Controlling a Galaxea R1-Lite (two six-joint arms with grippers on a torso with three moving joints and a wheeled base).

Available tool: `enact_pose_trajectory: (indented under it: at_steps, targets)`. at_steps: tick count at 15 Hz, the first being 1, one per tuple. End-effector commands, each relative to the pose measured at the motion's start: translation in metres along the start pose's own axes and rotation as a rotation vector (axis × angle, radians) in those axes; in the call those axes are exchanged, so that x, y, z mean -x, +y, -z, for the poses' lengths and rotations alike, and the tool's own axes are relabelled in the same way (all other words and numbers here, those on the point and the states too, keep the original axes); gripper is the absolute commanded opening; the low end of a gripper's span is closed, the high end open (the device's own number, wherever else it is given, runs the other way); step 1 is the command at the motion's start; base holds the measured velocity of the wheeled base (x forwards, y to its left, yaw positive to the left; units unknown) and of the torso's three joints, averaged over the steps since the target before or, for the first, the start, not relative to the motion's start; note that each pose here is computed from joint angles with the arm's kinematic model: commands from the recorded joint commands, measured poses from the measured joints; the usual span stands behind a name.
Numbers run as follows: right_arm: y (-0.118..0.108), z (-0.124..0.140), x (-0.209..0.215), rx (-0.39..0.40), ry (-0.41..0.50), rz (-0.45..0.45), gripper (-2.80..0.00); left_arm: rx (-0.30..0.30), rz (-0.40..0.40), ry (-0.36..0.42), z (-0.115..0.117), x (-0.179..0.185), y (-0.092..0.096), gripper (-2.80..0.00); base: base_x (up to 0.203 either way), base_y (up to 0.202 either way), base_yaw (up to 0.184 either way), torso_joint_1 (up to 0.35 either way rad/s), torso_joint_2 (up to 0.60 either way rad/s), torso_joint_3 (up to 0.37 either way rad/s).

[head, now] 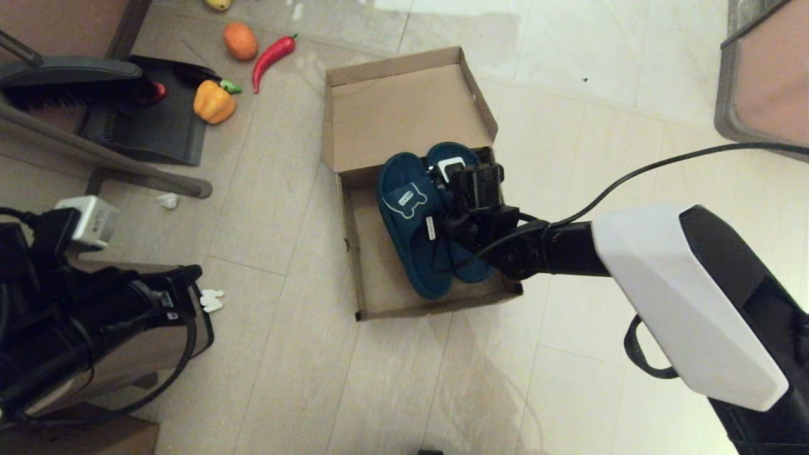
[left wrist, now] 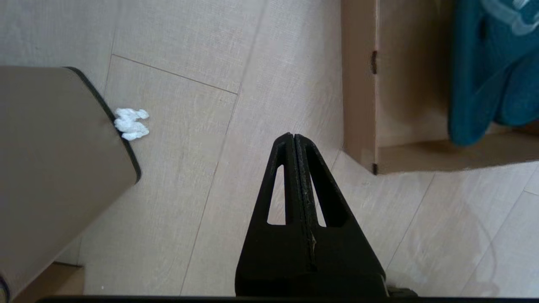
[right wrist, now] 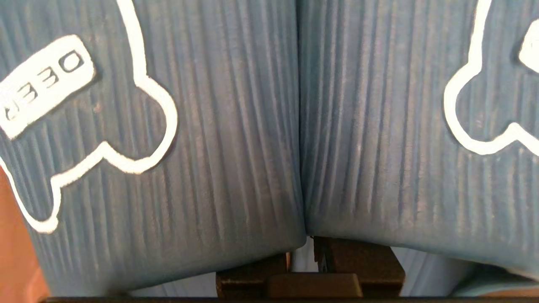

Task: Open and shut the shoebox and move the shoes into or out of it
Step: Put the shoes into the shoe box

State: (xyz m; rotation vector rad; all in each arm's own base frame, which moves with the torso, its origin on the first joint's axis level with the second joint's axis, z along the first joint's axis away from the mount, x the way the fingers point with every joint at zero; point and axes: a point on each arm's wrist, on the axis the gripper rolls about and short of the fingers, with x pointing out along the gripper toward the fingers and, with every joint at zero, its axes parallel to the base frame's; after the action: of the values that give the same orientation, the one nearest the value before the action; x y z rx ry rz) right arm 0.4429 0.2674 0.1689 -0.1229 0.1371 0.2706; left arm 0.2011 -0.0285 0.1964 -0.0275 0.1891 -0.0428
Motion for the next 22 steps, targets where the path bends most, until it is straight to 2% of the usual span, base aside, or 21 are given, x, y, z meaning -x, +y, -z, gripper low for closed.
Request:
enact_pose_trajectory:
  at_steps: [1,5,11,14,15,16,22]
  targets:
    - [0.006,0.029,-0.015,0.022,0.035,0.011,-2.80,0.003,-0.008,-0.012,-0.002,0.002,0.002,-2.80,0.000,0.000,0.000,0.000,0.00,0.000]
    - [0.009,0.049,-0.025,0.021,0.026,0.068,-2.80,0.009,-0.023,-0.030,-0.005,0.005,0.005,-2.80,0.000,0.000,0.000,0.000,0.00,0.000]
    - [0.009,0.054,-0.024,0.036,0.084,0.064,-2.80,0.011,-0.026,-0.054,-0.009,0.012,0.007,-2.80,0.000,0.000,0.000,0.000,0.00,0.000]
    - [0.010,0.055,-0.024,0.005,0.081,0.071,-2.80,0.009,-0.027,-0.038,-0.009,0.022,0.007,-2.80,0.000,0.000,0.000,0.000,0.00,0.000]
    - [0.009,0.055,-0.024,-0.010,0.083,0.082,-2.13,0.009,-0.026,-0.033,-0.009,0.025,0.008,-2.80,0.000,0.000,0.000,0.000,0.00,0.000]
    - [0.009,0.055,-0.024,-0.018,0.082,0.088,0.00,0.008,-0.025,-0.028,-0.008,0.028,0.008,-2.80,0.000,0.000,0.000,0.000,0.00,0.000]
    - [0.012,0.047,-0.016,-0.026,0.082,0.078,0.00,0.009,-0.024,-0.034,-0.009,0.031,0.008,-2.80,0.000,0.000,0.000,0.000,0.00,0.000]
